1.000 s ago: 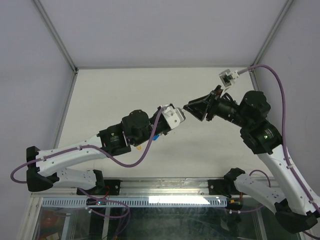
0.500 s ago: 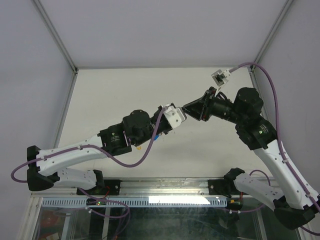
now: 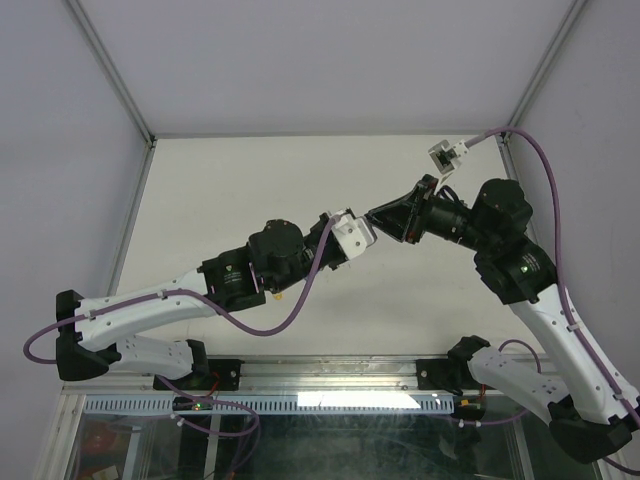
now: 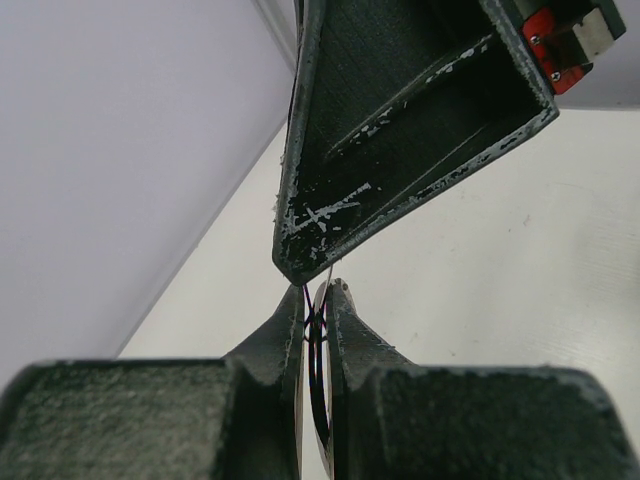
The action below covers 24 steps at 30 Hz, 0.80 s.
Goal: Put the keys on the keyring
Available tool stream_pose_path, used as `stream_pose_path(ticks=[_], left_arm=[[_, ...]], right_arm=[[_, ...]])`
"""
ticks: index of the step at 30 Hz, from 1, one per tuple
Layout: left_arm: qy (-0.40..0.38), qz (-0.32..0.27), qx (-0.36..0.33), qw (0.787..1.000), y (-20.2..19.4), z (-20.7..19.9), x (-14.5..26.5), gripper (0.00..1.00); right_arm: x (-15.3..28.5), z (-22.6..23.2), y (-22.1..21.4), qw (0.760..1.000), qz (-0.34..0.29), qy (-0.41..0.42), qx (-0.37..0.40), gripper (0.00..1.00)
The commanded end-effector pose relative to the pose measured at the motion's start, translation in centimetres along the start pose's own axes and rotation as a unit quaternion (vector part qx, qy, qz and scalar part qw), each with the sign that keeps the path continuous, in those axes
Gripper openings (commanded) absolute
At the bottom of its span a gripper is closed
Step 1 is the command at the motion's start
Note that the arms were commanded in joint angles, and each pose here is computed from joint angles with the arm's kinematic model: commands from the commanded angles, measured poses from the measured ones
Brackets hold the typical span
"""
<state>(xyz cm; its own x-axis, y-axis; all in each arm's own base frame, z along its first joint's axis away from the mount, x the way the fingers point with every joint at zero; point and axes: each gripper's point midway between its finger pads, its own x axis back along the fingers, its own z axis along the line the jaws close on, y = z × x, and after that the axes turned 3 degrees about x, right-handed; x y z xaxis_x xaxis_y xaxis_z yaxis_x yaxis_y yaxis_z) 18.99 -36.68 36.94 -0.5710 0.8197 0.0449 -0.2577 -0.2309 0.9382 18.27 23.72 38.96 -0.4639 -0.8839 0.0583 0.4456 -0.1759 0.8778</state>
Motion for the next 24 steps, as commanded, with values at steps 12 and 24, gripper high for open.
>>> stream_pose_path(ticks=[12, 24], left_arm=[[0.025, -0.042, 0.016, 0.999, 3.49, 1.26, 0.66, 0.06], [0.023, -0.05, 0.027, 0.998, 3.58, 0.87, 0.5, 0.23]], right_arm=[[0.45, 1.41, 1.28, 0.999, -0.034, 0.024, -0.001, 0.0], [0.53, 1.52, 1.15, 0.999, -0.04, 0.028, -0.011, 0.0]])
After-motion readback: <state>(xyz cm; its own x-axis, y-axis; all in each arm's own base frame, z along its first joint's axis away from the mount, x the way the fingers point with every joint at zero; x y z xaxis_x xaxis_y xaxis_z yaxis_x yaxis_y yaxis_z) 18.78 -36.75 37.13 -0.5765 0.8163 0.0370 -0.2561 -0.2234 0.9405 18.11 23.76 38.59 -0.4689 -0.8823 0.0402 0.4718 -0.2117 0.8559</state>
